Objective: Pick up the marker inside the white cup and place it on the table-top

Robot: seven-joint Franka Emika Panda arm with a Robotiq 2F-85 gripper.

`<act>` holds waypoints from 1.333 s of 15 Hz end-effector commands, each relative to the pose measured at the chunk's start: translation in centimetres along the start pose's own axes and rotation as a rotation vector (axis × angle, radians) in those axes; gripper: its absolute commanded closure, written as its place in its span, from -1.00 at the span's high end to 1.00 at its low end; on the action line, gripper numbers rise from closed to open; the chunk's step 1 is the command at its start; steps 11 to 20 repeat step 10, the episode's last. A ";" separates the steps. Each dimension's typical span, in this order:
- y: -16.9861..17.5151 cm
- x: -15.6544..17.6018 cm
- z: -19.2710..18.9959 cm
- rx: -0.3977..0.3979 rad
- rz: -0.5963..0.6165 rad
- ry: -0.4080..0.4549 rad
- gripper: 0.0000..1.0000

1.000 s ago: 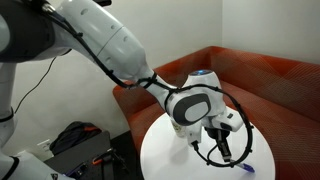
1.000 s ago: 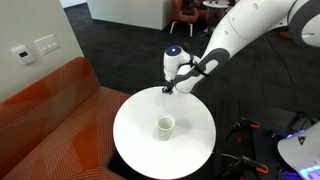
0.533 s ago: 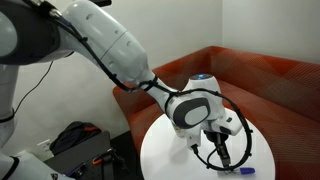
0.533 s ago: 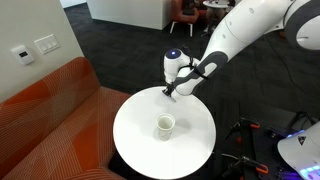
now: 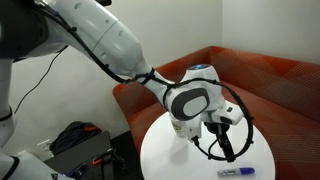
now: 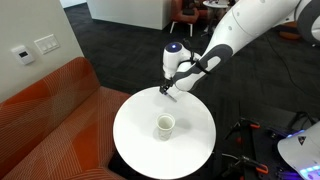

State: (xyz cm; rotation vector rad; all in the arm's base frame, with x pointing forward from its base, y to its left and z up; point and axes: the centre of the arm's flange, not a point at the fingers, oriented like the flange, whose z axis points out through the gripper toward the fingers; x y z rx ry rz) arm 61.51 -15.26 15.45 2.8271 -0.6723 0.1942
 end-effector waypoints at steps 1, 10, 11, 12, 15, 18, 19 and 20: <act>0.9 -1.2 -4.1 0.042 0.003 0.035 1.00; 0.9 -0.2 -4.1 0.030 0.019 0.028 1.00; 0.9 -0.2 -4.1 0.030 0.019 0.028 1.00; 0.9 -0.2 -4.1 0.030 0.019 0.028 1.00; 0.9 -0.2 -4.1 0.030 0.019 0.028 1.00; 0.9 -0.2 -4.1 0.030 0.019 0.028 1.00; 0.9 -0.2 -4.1 0.030 0.019 0.028 1.00; 0.9 -0.2 -4.1 0.030 0.019 0.028 1.00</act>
